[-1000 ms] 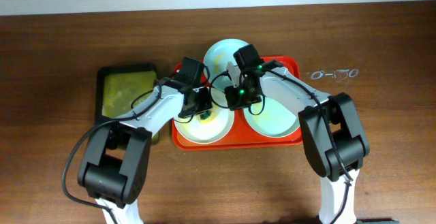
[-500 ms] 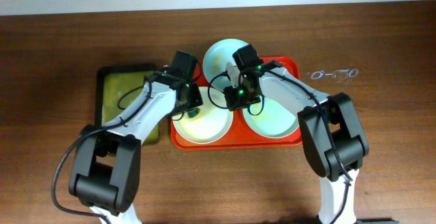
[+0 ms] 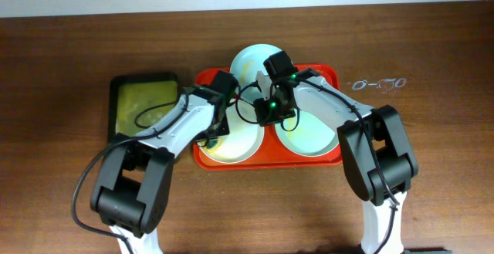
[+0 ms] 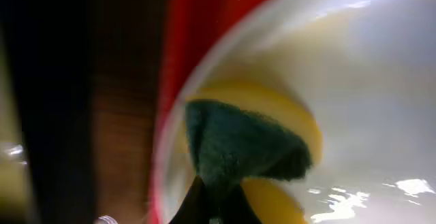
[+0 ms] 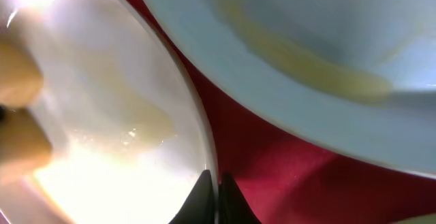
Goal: Clean dirty plates on tray and stack at the side
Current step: 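Lift the white plate with the right gripper and place it right of the tray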
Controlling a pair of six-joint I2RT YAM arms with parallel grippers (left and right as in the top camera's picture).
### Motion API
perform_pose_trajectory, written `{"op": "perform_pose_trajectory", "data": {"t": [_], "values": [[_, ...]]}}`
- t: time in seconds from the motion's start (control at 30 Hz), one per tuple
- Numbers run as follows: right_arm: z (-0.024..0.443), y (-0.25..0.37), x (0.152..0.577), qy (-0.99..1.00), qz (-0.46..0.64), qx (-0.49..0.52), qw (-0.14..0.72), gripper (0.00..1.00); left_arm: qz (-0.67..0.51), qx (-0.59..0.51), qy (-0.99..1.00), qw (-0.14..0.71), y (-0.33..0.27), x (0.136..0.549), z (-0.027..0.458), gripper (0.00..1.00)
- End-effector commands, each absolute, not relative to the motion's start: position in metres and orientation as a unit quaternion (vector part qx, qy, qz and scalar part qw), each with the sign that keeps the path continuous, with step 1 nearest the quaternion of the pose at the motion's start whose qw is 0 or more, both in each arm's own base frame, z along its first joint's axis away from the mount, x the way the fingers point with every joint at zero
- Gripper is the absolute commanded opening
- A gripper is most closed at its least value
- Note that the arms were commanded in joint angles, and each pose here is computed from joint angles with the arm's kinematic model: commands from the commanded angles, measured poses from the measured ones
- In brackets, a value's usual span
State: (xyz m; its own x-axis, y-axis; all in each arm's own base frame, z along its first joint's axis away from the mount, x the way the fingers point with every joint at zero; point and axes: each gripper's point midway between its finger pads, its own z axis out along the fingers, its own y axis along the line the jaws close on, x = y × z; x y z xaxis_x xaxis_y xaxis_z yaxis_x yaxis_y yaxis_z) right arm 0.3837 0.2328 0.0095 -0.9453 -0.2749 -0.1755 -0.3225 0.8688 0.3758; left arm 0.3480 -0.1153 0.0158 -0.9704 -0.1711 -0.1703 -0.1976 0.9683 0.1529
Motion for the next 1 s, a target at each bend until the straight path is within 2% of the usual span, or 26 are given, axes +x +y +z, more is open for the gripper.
{"op": "perform_pose_trajectory", "data": {"t": [0.0, 0.2, 0.3, 0.43, 0.53, 0.73, 0.87, 0.97], "values": [[0.020, 0.228, 0.396, 0.969, 0.183, -0.154, 0.070, 0.04, 0.097, -0.133, 0.977, 0.133, -0.088, 0.371, 0.063, 0.00], [0.073, 0.206, 0.421, 0.973, 0.064, -0.180, 0.129, 0.04, 0.021, -0.193, 0.949, 0.250, -0.059, 0.378, 0.168, 0.00], [0.131, 0.208, 0.428, 0.955, -0.043, -0.222, 0.190, 0.04, 0.064, -0.259, 0.920, 0.288, 0.002, 0.369, 0.201, 0.00], [0.205, 0.211, 0.435, 0.888, -0.253, -0.246, 0.294, 0.04, 0.100, -0.313, 0.906, 0.266, 0.050, 0.356, 0.194, 0.00], [0.232, 0.234, 0.421, 0.819, -0.353, -0.325, 0.315, 0.04, 0.111, -0.344, 0.897, 0.256, 0.075, 0.349, 0.190, 0.00], [0.275, 0.270, 0.393, 0.719, -0.472, -0.373, 0.349, 0.04, 0.122, -0.379, 0.883, 0.249, 0.102, 0.343, 0.187, 0.00], [0.285, 0.278, 0.383, 0.635, -0.541, -0.475, 0.282, 0.04, 0.119, -0.379, 0.884, 0.248, 0.102, 0.343, 0.187, 0.00], [0.279, 0.280, 0.384, 0.643, -0.526, -0.479, 0.284, 0.04, 0.119, -0.379, 0.884, 0.248, 0.101, 0.343, 0.187, 0.00]]}}
